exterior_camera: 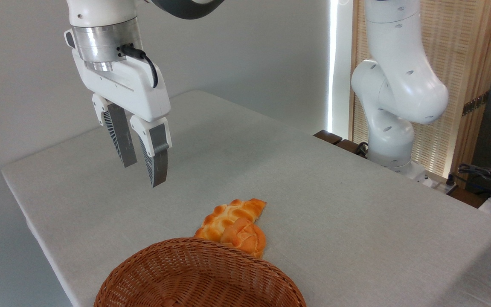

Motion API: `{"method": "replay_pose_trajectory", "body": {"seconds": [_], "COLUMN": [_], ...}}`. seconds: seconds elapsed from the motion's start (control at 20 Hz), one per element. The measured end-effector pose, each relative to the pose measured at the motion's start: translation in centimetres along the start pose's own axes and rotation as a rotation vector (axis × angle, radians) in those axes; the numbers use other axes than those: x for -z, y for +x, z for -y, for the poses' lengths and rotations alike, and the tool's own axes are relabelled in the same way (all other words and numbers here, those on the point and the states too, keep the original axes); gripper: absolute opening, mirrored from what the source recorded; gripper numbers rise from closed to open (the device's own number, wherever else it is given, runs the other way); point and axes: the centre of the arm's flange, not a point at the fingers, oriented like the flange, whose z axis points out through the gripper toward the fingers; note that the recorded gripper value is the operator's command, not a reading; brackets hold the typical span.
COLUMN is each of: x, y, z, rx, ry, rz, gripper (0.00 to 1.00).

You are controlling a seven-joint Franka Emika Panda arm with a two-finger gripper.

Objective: Put bread into the basket

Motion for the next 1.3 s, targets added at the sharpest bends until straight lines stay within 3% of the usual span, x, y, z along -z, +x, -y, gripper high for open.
{"method": "replay_pose_trajectory", "body": {"seconds": [1.3], "x": [0.0], "y": [-0.9], "z": [1.0], "rx": [0.016], "ry": [-0.02], "rz": [0.005], "gripper": [1.0]}}
